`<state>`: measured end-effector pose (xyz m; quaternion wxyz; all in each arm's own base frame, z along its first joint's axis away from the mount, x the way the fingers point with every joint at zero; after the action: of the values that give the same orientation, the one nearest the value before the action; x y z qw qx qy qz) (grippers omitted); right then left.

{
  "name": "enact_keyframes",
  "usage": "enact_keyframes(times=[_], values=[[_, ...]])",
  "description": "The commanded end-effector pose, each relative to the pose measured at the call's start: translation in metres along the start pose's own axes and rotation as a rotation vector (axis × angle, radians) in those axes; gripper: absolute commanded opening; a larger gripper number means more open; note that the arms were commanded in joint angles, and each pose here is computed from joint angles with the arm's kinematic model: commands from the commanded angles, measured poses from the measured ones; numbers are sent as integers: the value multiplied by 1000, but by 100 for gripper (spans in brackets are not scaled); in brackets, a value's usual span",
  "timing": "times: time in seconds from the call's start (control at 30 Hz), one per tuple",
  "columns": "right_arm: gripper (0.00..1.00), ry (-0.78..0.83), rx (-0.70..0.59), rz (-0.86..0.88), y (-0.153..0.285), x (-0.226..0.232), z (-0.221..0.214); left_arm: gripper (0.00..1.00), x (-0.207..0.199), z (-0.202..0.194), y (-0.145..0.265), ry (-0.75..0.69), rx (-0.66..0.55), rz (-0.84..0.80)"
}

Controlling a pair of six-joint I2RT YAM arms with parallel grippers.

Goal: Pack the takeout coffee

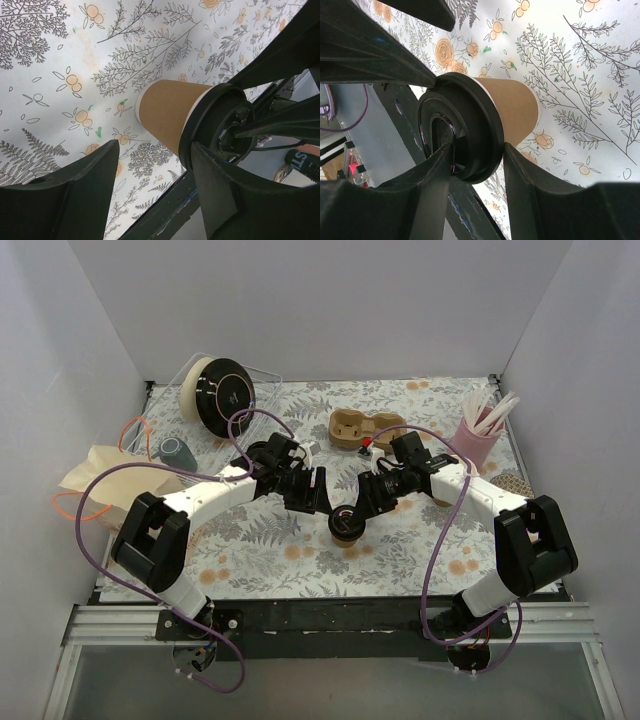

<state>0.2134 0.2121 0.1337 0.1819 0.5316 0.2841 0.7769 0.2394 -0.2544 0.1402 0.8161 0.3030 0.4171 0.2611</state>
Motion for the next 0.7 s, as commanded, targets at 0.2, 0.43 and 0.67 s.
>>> enact_keyframes(times=[0.2,0.43,0.67], values=[[35,-82,144,-209,-11,-47,-48,50,25,-25,-21,53,91,96],[33,-105,146,-241,-16,-62,-68,50,51,-85,-28,101,246,263],[34,-109,123,-244,-16,-60,-61,57,41,-63,-28,90,182,248]])
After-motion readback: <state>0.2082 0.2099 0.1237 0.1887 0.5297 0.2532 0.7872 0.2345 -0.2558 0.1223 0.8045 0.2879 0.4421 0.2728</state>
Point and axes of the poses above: each gripper's point midway between its finger pads, its own y axis back along the fingers, its own x axis along the line the jaws close on, z = x × y, the point moved 5 cm from there along y, back along the fingers, and after that the axes turned 11 degrees about -y, right-handed, at the moved point
